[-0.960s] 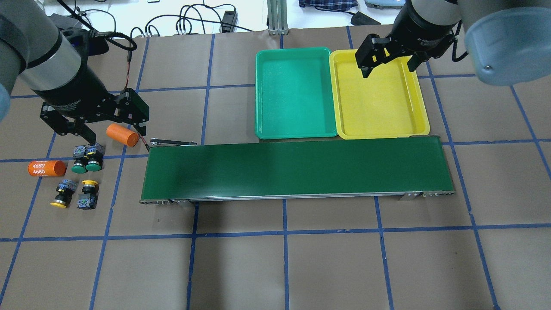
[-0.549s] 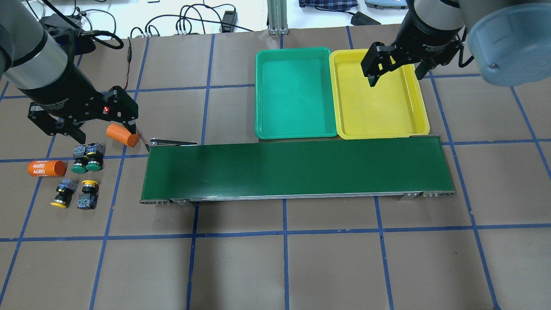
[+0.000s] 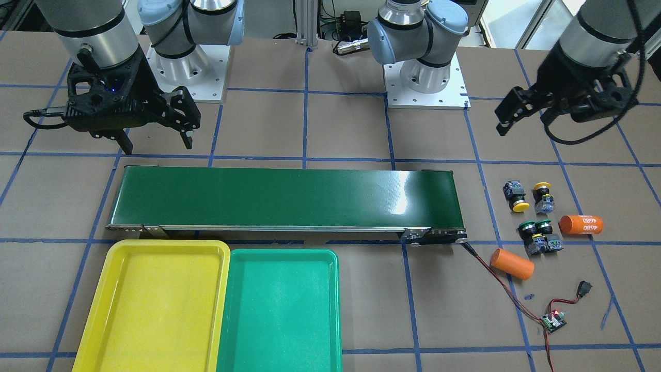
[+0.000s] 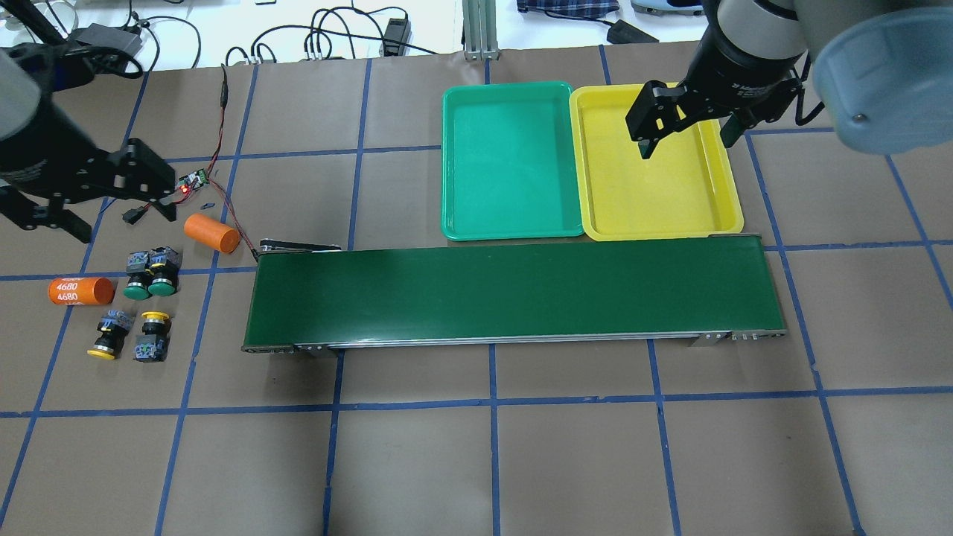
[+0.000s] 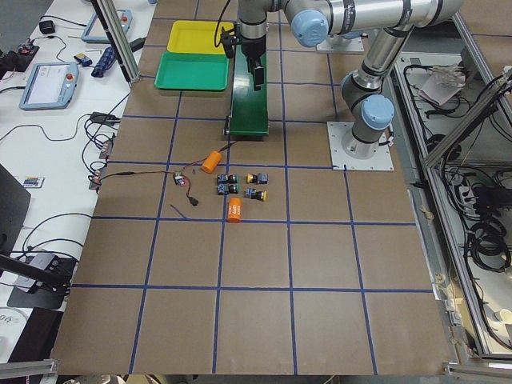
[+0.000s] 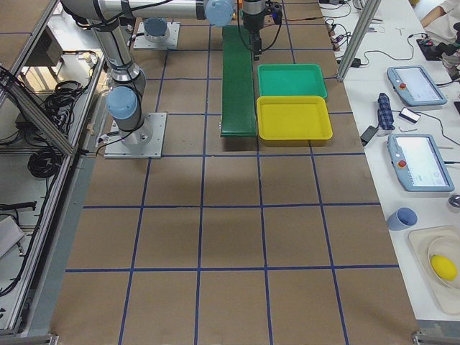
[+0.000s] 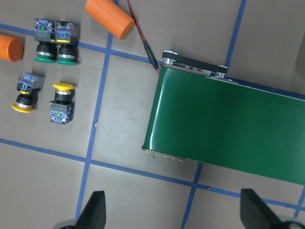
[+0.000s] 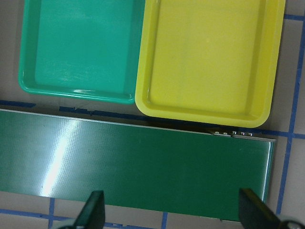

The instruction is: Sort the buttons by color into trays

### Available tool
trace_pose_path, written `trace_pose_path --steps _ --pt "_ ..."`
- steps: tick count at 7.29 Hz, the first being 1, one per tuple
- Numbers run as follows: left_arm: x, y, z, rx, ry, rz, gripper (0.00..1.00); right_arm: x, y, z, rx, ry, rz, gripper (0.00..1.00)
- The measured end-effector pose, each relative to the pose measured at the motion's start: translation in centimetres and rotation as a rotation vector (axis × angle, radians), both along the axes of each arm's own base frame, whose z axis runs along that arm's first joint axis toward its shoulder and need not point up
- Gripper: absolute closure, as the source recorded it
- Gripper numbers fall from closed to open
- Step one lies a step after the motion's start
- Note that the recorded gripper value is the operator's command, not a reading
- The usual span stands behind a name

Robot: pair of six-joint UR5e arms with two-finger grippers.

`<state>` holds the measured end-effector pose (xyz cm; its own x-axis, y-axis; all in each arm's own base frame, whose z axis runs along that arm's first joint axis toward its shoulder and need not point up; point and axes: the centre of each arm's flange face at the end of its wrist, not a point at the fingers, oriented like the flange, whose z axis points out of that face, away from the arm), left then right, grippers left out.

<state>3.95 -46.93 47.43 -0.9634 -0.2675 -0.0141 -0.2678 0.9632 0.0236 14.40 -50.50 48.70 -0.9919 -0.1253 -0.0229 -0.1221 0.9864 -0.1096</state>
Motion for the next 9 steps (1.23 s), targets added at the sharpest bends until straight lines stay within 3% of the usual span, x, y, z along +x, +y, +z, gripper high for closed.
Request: trace_pose_path --steps 2,5,7,9 --pt "7.8 -1.4 -2.0 -0.024 -0.011 -0.018 0.0 0.0 0.2 0.1 0.0 -0.001 0.0 0.0" --pt "18.5 -5.2 -8.5 -0.088 -0.065 -0.115 0.0 0.1 0.3 -0.1 0.002 -0.008 0.002 0.0" --pt "22.7 -7.6 -14.5 -0.103 -0.086 -0.171 0.0 0.1 0.4 -0.6 0.006 -0.01 0.007 0.0" --pt "25.1 -8.9 -19.8 -0.08 -0.062 -0.171 0.0 0.1 0.4 -0.9 0.008 -0.01 0.007 0.0"
